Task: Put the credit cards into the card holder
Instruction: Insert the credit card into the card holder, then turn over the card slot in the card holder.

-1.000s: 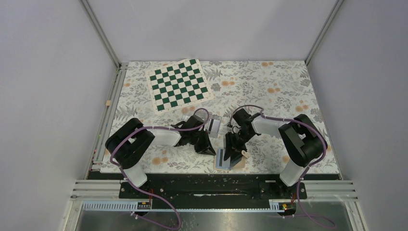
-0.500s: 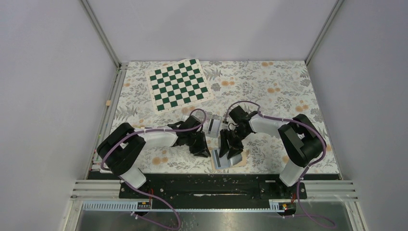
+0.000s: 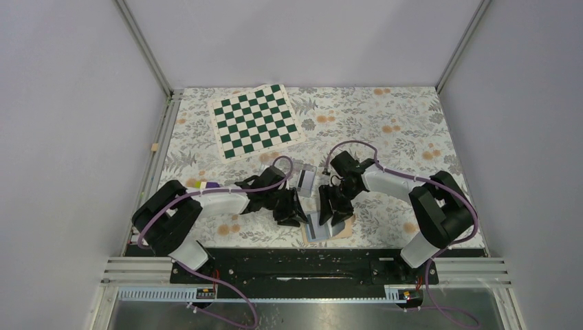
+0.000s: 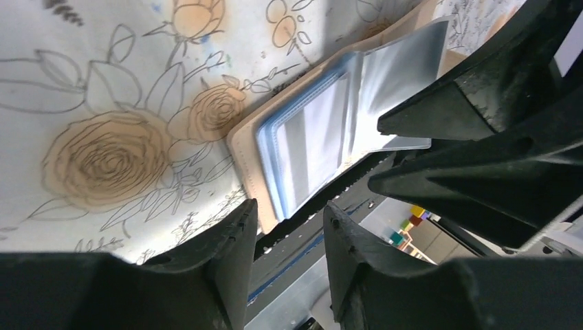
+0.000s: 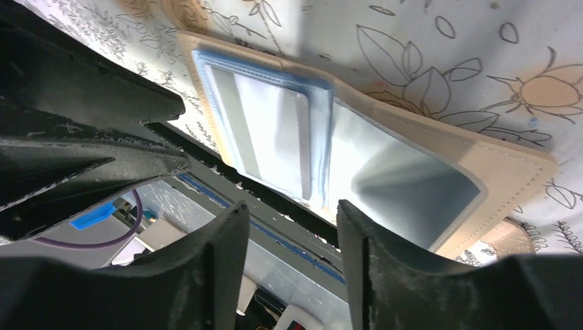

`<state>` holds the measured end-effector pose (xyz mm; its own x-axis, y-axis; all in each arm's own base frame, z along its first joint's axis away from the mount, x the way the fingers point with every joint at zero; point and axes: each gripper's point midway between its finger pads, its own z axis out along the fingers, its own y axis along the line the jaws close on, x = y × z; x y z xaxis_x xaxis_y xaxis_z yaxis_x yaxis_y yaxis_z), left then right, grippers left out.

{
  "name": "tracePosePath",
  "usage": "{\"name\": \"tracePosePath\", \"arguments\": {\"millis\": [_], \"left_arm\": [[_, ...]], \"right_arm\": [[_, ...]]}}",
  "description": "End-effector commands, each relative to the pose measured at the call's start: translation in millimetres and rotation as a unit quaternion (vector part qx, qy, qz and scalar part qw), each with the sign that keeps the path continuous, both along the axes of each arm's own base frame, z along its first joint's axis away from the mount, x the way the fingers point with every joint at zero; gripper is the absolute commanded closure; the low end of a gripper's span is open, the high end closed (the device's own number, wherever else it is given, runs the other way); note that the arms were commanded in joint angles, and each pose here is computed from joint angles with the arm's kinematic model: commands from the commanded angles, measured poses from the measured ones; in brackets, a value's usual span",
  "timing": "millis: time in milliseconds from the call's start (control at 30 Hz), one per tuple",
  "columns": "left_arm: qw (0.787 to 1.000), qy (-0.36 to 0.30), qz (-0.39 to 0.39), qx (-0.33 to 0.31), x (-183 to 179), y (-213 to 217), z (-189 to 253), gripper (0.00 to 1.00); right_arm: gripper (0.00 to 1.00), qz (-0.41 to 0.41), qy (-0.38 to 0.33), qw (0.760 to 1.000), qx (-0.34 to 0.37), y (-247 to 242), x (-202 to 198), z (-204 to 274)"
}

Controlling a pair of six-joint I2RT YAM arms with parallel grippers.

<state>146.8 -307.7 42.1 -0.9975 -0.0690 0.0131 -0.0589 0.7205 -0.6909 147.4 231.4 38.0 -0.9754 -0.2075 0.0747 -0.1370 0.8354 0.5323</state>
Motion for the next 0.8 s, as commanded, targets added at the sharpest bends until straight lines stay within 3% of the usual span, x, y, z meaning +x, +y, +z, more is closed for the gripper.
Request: {"name": "tracePosePath", "arguments": {"millis": [0, 100, 367, 467, 600, 767], "left_arm": [[0.999, 0.0, -0.012, -0.048, 4, -20, 10, 0.61], [0.999, 0.002, -0.011, -0.042, 5, -19, 2, 0.61], [0.999, 0.004, -0.006, -0.048, 4, -21, -6, 0.68], [0.999, 0.003, -0.005, -0.039, 5, -19, -5, 0.73], [1.0, -0.012, -0.007, -0.01, 7, -13, 0, 0.73], [0.999, -0.022, -0.008, -0.026, 9, -19, 15, 0.72]], "right_arm": [[0.5, 0.013, 0.008, 0.999, -0.035, -13, -10, -11], [0.64, 0.013, 0.014, 0.999, -0.048, -19, -13, -19], [0.84, 0.016, 0.025, 0.998, -0.059, -24, -19, -26], [0.88, 0.016, 0.027, 0.998, -0.058, -24, -19, -28], [0.91, 0.016, 0.03, 0.998, -0.059, -23, -19, -30], [0.93, 0.015, 0.032, 0.998, -0.059, -22, -19, -31]]}}
